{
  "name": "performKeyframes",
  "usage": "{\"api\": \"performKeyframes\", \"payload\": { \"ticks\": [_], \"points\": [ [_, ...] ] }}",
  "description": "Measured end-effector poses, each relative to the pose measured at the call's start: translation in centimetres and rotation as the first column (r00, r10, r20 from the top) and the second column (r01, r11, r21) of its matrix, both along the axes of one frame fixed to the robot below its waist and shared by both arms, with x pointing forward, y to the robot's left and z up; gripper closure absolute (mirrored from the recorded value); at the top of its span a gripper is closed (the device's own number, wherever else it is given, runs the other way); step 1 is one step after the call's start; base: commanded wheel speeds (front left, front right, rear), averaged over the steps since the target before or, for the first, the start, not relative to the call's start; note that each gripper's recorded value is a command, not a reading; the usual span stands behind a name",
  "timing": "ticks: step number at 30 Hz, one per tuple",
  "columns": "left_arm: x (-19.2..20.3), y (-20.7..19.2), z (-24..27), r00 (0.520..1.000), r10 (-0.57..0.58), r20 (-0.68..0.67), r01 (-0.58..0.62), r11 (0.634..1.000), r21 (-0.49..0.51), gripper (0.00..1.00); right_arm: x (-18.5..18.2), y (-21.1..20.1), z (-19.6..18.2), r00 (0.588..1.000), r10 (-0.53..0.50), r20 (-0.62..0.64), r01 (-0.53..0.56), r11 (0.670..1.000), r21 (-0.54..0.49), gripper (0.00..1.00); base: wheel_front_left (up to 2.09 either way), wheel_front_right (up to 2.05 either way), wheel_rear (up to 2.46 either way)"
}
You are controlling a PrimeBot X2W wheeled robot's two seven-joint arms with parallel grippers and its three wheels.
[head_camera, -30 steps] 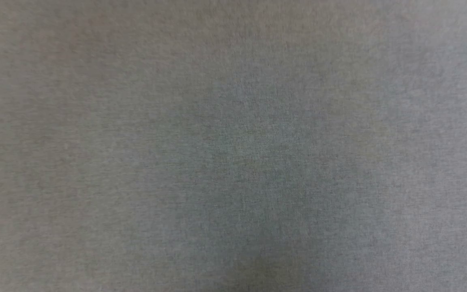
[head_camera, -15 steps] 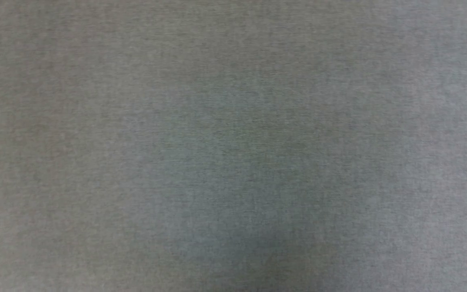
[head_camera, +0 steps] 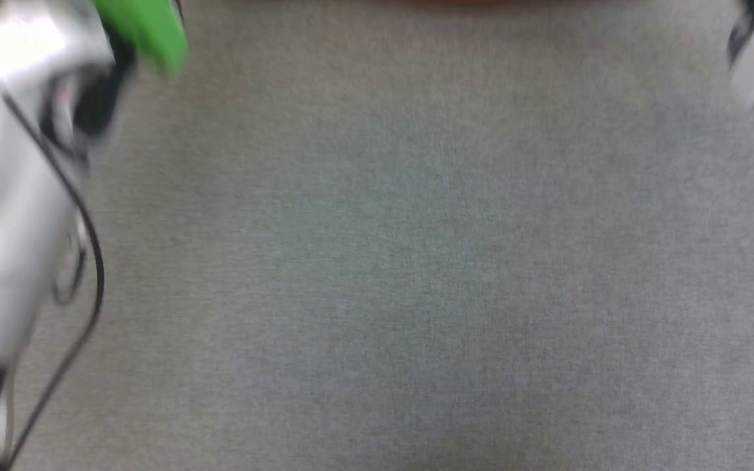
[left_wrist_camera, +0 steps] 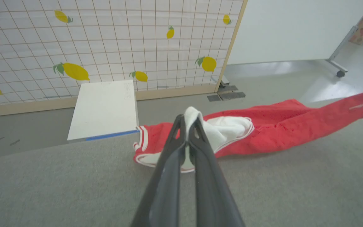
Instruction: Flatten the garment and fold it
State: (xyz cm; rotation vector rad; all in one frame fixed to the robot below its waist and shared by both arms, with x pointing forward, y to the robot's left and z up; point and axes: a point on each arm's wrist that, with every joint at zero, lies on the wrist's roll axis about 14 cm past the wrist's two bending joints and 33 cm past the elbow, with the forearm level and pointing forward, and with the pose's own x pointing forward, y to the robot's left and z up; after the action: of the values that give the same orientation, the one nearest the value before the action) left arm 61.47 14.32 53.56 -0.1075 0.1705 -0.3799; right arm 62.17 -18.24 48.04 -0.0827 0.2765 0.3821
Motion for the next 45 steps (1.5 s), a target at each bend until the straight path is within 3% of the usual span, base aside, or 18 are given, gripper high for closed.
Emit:
{"api": "performKeyframes", "payload": {
  "ticks": [11,20,35,39,45],
  "points": [
    [-17.0,3.3,-5.1,0.933,0.011,-0.36,0.02,0.996,0.082,1.0,-11.4,-0.3,-3.8,0.961,0.091,-0.263,-0.101,0.995,-0.023,1.0,0.0,0.0,0.0],
    [-28.2,2.7,-7.5,0.803,-0.021,-0.596,0.062,0.997,0.047,1.0,-18.1,-0.5,-4.9,0.9,0.146,-0.411,-0.195,0.978,-0.079,1.0,0.0,0.0,0.0],
    [-36.8,1.5,-9.1,0.63,-0.087,-0.772,0.133,0.991,-0.003,1.0,-26.2,-2.0,-6.2,0.768,0.134,-0.627,-0.219,0.974,-0.06,1.0,0.0,0.0,0.0],
    [-36.1,1.3,-8.8,0.649,-0.091,-0.755,0.129,0.992,-0.009,1.0,-25.6,-2.2,-5.6,0.783,0.125,-0.61,-0.191,0.98,-0.045,1.0,0.0,0.0,0.0],
    [-30.2,1.9,-6.1,0.796,-0.05,-0.603,0.064,0.998,0.002,1.0,-23.2,-1.9,-4.4,0.829,0.101,-0.551,-0.073,0.995,0.073,1.0,0.0,0.0,0.0]
  ]
}}
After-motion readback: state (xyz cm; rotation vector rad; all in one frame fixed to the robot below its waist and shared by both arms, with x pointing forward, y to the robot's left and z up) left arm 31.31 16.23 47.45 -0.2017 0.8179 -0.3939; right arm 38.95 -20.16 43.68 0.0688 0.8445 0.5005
